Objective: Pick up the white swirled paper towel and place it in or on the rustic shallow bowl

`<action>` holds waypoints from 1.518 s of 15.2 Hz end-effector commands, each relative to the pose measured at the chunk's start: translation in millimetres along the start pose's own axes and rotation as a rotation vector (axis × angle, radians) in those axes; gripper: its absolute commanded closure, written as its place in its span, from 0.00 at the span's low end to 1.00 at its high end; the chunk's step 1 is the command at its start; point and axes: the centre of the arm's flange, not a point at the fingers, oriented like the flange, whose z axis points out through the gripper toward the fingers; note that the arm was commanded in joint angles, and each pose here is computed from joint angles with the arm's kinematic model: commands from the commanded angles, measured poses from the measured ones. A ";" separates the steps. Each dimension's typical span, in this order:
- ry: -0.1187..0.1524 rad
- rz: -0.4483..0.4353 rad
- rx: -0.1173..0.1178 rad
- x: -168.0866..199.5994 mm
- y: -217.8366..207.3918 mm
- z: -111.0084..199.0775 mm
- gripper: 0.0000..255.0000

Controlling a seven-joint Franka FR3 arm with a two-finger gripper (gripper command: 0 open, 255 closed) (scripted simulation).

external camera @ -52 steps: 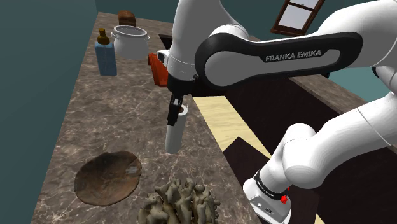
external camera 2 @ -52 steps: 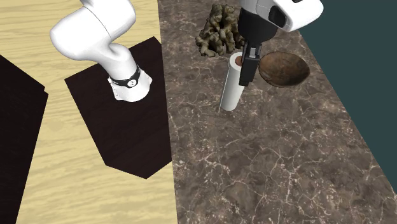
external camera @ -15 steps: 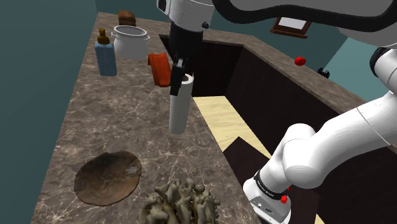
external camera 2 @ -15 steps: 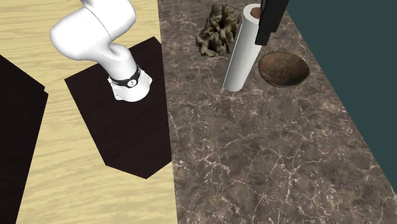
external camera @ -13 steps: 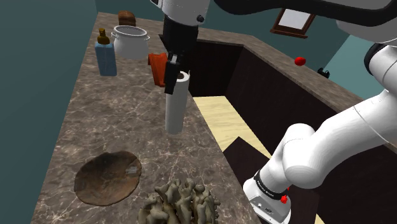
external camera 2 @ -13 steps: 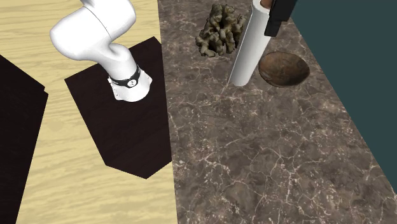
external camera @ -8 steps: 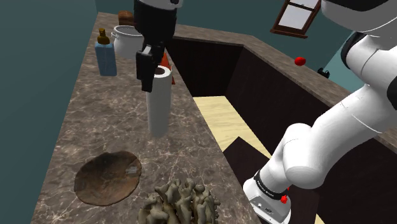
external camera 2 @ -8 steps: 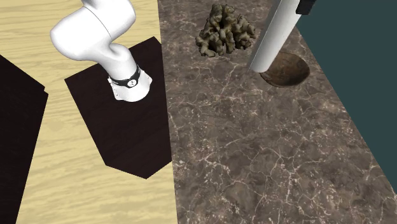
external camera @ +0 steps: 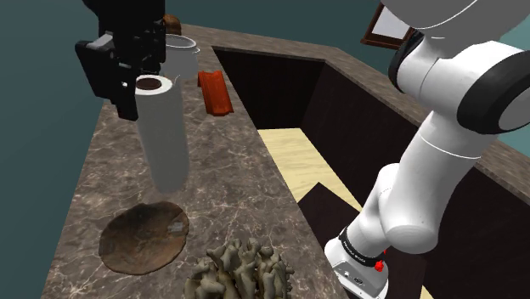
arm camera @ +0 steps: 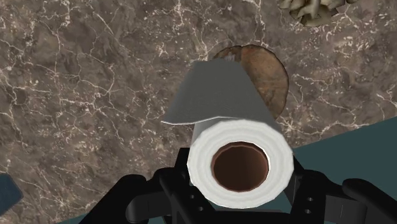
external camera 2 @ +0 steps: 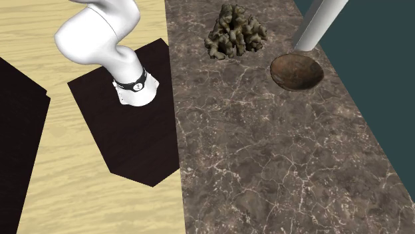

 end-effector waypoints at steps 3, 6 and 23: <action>-0.001 0.005 0.001 29.9 -26.2 -15.4 1.00; -0.001 0.005 0.001 29.0 -27.1 0.4 1.00; -0.001 0.005 0.001 24.0 -32.2 89.9 1.00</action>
